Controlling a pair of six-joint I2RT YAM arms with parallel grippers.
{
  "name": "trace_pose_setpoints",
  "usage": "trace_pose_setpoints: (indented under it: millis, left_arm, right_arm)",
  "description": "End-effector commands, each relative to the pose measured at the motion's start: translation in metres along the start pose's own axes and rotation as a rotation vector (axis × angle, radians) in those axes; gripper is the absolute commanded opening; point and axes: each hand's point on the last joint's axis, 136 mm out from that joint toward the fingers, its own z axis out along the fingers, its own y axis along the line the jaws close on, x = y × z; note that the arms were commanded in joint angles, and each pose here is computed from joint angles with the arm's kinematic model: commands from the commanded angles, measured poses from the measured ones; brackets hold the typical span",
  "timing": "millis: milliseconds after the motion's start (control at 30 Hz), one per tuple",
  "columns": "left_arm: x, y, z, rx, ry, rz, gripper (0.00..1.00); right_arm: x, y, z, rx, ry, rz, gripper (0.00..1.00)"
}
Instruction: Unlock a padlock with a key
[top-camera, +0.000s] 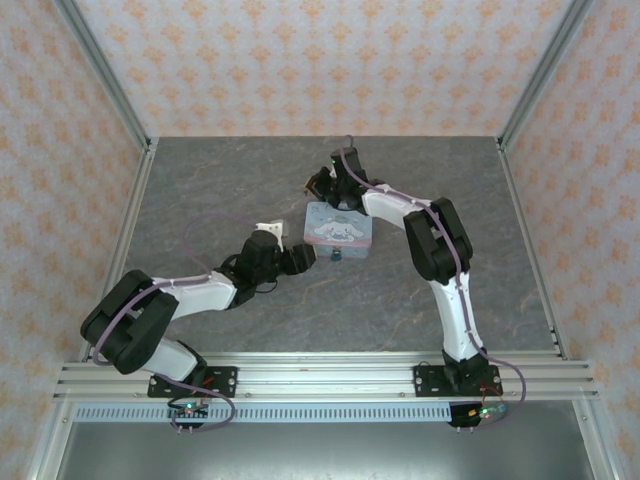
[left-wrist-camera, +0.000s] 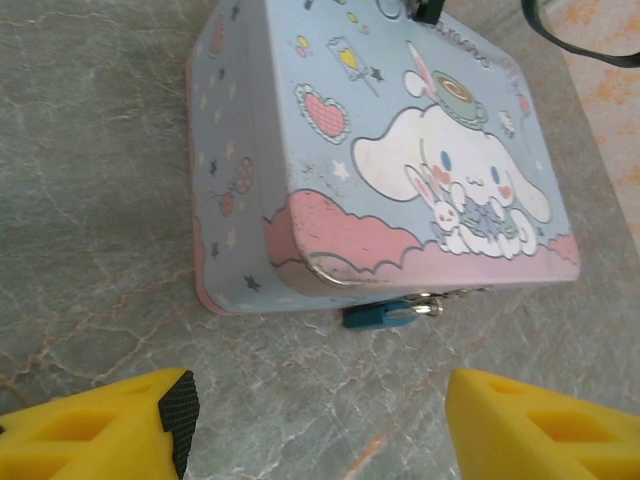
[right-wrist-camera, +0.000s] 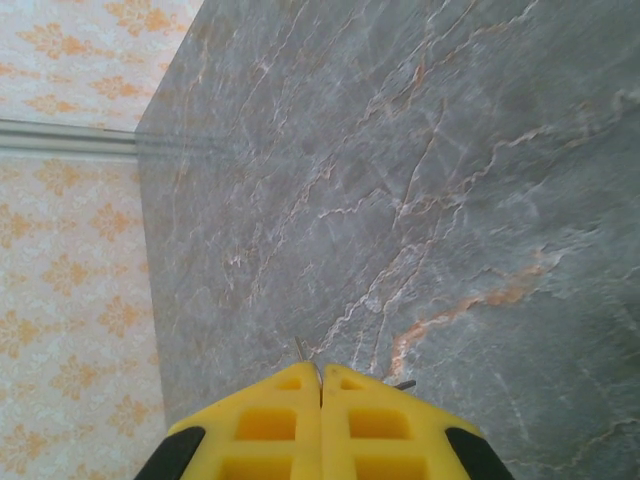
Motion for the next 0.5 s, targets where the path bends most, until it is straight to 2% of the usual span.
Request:
trace_pose_setpoints:
  millis: [0, 200, 467]
  left_arm:
    - [0.006, -0.018, -0.008, 0.070, 0.021, 0.031, 0.68]
    - [0.021, -0.033, 0.000, 0.073, 0.077, 0.088, 0.69]
    - [0.032, -0.041, 0.023, 0.060, 0.117, 0.161, 0.67]
  right_arm:
    - [-0.034, 0.058, -0.048, -0.089, -0.104, -0.056, 0.00]
    - [-0.027, 0.063, -0.084, -0.129, -0.132, -0.070, 0.00]
    - [-0.001, 0.012, -0.108, -0.133, -0.145, 0.010, 0.00]
